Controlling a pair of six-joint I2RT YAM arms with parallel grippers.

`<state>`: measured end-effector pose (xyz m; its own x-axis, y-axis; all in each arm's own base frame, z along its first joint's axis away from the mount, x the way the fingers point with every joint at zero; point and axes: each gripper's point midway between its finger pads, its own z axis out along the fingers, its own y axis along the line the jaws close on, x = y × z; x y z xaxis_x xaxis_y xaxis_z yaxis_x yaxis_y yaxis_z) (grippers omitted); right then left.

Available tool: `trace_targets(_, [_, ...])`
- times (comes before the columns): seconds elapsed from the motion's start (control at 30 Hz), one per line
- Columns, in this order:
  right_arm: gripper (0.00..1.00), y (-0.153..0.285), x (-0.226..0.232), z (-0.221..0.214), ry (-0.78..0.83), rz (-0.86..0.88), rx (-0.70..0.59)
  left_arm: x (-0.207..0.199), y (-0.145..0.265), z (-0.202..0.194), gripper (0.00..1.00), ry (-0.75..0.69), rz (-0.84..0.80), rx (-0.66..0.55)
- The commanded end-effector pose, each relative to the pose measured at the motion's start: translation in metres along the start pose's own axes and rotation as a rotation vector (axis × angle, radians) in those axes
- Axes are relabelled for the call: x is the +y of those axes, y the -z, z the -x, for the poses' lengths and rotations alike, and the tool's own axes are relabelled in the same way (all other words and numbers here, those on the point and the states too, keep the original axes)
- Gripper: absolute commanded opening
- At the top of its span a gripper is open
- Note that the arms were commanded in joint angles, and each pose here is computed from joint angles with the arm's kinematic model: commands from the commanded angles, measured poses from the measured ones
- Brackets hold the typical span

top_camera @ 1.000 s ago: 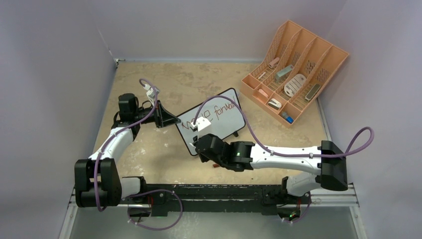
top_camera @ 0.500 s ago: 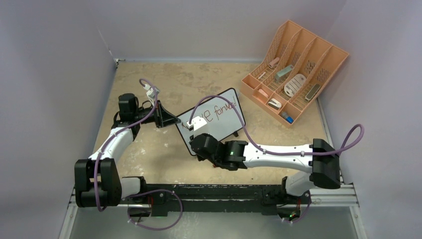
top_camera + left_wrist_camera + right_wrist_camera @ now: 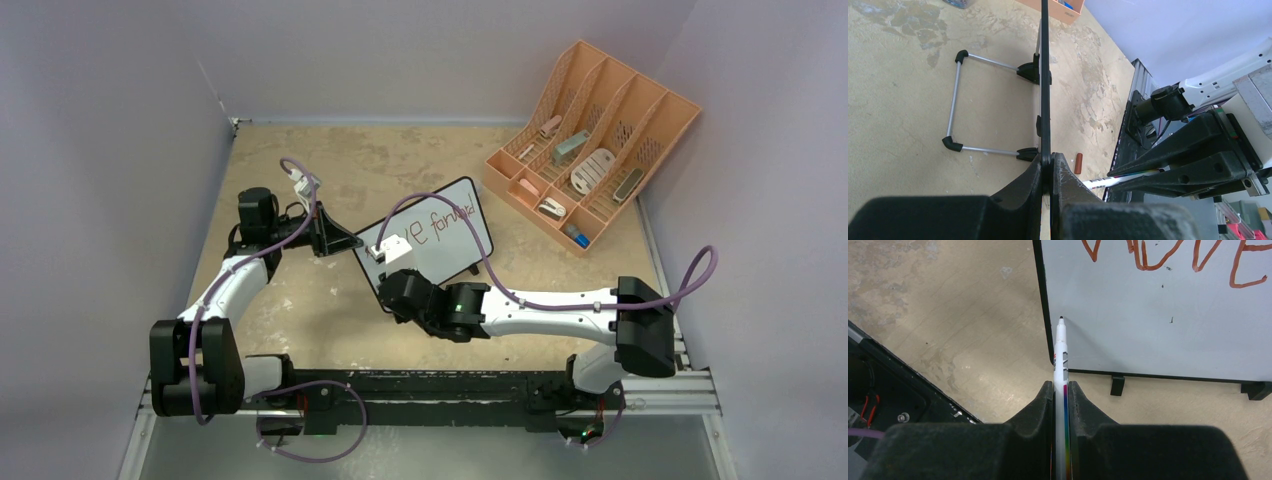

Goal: Write a sentence on the whiteboard

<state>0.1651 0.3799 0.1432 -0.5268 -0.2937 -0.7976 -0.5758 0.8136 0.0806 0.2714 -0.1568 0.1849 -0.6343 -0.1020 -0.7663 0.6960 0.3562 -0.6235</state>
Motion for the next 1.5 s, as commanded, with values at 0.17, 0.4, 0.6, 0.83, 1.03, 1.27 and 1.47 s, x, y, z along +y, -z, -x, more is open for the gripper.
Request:
trace_targets(0.17, [0.00,0.002,0.004,0.020,-0.040,-0.017,-0.059,0.002,-0.001,0.010,0.00,-0.053,0.017,-0.014])
trace_targets(0.4, [0.00,-0.003,0.002,0.008,-0.026,-0.024,-0.027,0.002,-0.001,0.010,0.00,-0.052,0.017,-0.014])
trace_targets(0.6, [0.00,-0.004,-0.005,-0.006,-0.019,-0.043,0.006,0.002,-0.001,0.010,0.00,-0.054,0.016,-0.013])
trace_targets(0.83, [0.00,-0.002,-0.014,-0.021,-0.023,-0.064,0.038,0.003,-0.001,0.010,0.00,-0.052,0.017,-0.013])
trace_targets(1.03, [0.00,0.001,-0.020,-0.029,-0.027,-0.071,0.052,0.003,-0.001,0.010,0.00,-0.052,0.017,-0.013])
trace_targets(1.27, [0.00,0.001,-0.016,-0.021,-0.019,-0.063,0.035,0.003,-0.001,0.009,0.00,-0.051,0.015,-0.012])
trace_targets(1.47, [0.00,0.000,-0.015,-0.008,-0.006,-0.072,0.000,0.003,-0.001,0.009,0.00,-0.048,0.015,-0.011])
